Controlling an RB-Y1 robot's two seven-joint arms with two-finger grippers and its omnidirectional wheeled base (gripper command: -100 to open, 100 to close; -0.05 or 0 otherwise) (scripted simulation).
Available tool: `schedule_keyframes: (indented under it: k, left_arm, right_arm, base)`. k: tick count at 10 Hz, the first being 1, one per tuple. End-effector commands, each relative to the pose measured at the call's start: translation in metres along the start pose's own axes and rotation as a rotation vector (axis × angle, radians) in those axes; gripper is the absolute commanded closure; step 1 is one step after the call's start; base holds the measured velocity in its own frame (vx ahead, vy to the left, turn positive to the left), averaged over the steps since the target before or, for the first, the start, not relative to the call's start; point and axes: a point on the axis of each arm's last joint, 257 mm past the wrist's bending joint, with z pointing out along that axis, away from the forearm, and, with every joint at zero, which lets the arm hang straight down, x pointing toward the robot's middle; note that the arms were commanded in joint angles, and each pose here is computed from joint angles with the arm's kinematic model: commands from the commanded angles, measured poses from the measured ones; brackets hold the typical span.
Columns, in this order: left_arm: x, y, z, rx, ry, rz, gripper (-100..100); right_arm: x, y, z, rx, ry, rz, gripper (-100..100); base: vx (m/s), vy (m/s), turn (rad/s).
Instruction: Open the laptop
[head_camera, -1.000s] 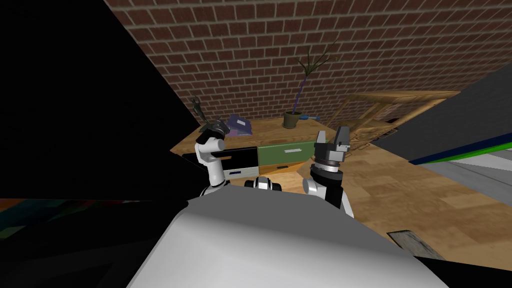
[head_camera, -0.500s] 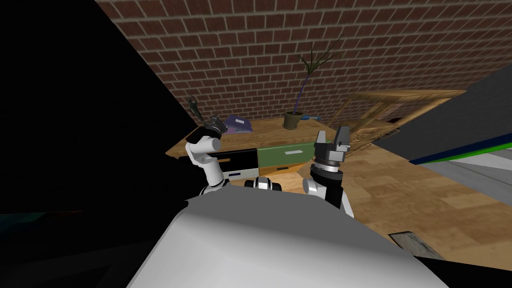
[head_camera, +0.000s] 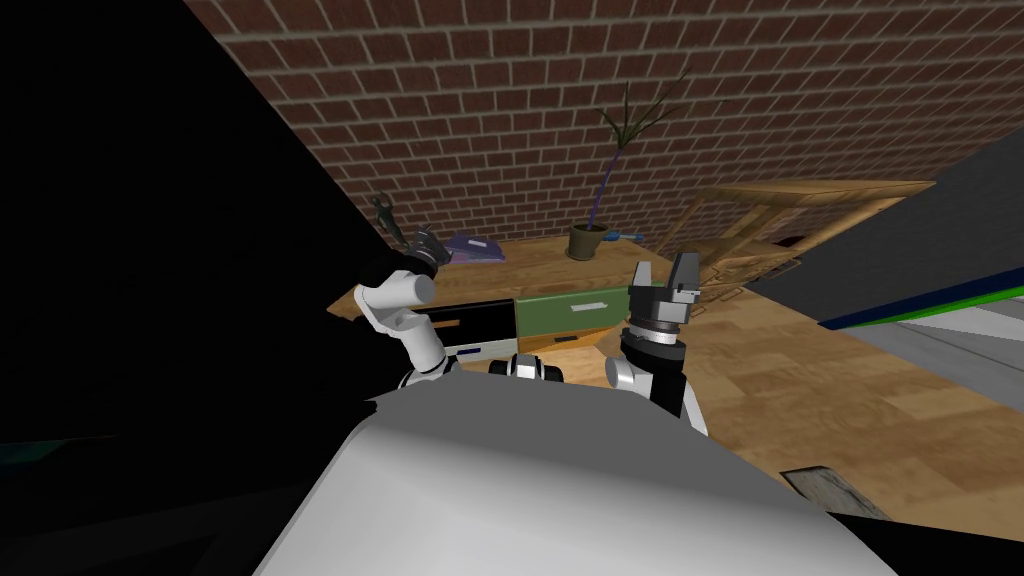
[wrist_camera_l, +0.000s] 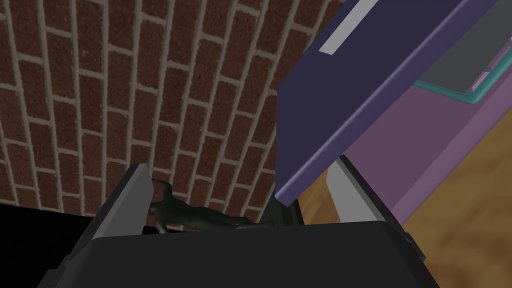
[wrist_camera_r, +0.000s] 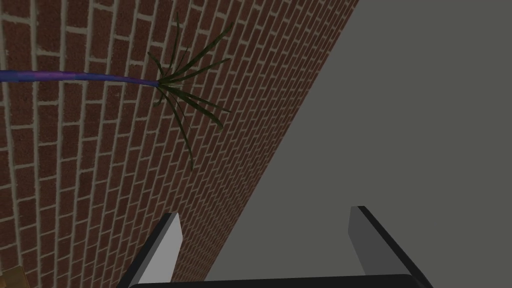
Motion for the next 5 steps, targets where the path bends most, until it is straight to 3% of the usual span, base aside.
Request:
schedule_keyframes:
  k: [1, 5]
  left_arm:
    - [-0.0003, 0.0008, 0.0002, -0.002, -0.001, 0.000, 0]
    - [0.0005, 0.0006, 0.0002, -0.001, 0.001, 0.000, 0]
  right_arm:
    - [0.0000, 0.0000, 0.0000, 0.000, 0.000, 0.000, 0]
    - [0.0000, 0.0000, 0.0000, 0.000, 0.000, 0.000, 0]
  base:
    - [0.000, 0.000, 0.000]
    - [0.001, 0.000, -0.003]
